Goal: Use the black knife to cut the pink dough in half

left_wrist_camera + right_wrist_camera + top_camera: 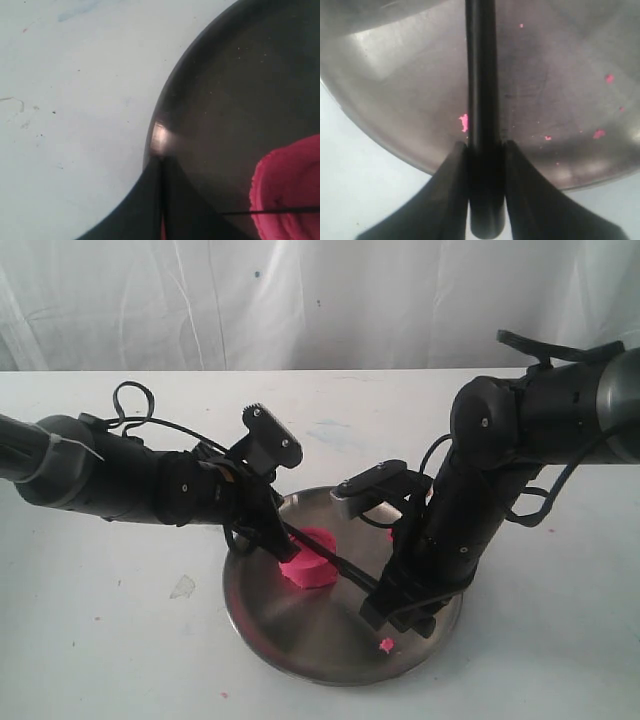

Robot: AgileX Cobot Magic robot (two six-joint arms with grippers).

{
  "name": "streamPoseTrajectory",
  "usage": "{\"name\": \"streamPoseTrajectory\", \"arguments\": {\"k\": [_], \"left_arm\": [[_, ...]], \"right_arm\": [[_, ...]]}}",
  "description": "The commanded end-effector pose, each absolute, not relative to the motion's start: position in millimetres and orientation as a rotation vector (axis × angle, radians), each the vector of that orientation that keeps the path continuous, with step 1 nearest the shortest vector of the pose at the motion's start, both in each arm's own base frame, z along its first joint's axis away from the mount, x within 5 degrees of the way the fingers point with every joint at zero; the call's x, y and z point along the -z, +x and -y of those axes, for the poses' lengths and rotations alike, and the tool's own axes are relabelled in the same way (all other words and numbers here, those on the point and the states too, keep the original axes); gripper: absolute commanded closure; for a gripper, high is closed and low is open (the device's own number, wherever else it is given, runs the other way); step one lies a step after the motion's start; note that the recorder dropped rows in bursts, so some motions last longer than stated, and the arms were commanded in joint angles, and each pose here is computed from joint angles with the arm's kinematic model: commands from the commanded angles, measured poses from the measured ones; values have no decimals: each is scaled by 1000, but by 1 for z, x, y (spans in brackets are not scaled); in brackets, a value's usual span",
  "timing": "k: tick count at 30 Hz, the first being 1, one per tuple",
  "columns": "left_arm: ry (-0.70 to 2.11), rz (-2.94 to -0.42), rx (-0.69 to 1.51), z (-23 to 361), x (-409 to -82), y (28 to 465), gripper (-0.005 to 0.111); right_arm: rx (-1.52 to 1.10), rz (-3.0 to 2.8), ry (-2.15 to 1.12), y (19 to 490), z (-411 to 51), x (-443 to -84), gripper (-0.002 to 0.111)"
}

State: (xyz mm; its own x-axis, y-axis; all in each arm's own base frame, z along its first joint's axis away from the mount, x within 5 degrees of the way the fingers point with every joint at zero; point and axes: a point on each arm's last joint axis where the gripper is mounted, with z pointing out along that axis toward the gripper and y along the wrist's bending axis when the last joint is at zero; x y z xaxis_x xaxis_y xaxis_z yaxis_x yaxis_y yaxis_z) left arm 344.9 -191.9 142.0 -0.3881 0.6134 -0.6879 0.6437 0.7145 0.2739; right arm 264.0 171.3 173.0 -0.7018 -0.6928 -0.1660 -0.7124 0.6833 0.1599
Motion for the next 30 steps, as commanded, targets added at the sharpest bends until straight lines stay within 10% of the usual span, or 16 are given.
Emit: {"name": "streamPoseTrajectory", "arguments": {"k": [1, 30], "left_arm": [[998, -2192, 83, 193, -128, 336, 107], [991, -2182, 78, 193, -129, 337, 107]], "right_arm": [[-328, -2777, -1171, 266, -173, -175, 108], [-326, -2771, -1167, 267, -173, -175, 108]]}}
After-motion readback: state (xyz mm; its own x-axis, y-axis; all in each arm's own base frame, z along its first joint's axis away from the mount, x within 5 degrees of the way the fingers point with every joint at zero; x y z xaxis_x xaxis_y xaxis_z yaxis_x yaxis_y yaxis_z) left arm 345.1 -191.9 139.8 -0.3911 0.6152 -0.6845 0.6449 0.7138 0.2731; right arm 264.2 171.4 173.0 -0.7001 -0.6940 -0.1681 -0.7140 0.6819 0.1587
